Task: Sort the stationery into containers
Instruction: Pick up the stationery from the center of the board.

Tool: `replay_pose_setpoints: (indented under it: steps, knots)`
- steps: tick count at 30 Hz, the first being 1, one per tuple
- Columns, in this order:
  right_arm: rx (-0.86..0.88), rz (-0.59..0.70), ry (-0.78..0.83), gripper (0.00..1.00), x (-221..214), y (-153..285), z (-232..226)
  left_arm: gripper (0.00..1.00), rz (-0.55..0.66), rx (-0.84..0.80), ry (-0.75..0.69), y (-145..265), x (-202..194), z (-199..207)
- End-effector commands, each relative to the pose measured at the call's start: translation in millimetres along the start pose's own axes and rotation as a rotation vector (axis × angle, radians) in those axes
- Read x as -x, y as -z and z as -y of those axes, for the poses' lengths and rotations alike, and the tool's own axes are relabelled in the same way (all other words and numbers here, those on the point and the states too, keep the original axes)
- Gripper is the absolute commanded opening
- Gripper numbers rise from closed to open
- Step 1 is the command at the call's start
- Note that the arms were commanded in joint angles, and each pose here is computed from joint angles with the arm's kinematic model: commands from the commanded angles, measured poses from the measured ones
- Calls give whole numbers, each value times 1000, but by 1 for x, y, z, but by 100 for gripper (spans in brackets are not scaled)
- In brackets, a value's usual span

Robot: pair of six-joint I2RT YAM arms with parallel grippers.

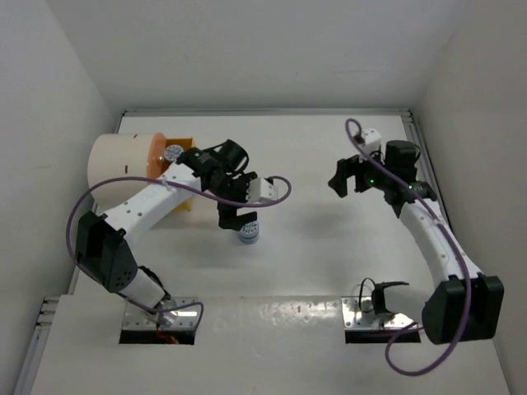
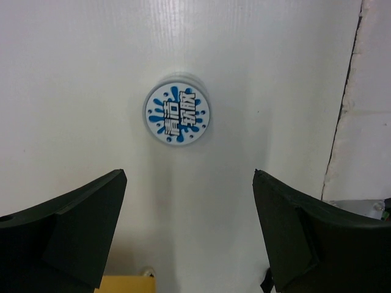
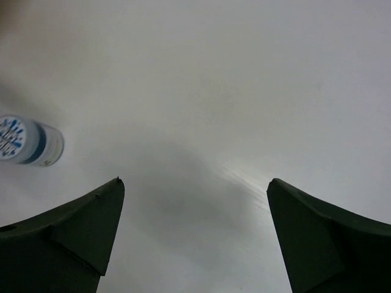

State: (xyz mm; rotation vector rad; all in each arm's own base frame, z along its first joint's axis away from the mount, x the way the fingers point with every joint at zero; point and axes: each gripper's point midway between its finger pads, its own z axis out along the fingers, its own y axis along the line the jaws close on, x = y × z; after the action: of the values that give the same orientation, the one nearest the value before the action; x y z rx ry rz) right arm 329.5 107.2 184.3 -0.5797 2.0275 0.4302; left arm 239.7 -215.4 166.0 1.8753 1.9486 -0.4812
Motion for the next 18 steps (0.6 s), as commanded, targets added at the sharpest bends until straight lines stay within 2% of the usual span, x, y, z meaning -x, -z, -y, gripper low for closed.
replay_pose_setpoints:
  steps: [1, 6, 18]
  knots:
    - [-52, -58, -389, 99, -21, 7, 32, 91, 32, 25, -87, -21, 11, -7]
    - [-60, -57, -668, 99, -21, 5, 56, 90, 70, 0, -132, -53, 10, -7]
    - [-71, -85, -705, 99, -37, 4, 65, 90, 25, -37, -102, -95, 2, -15]
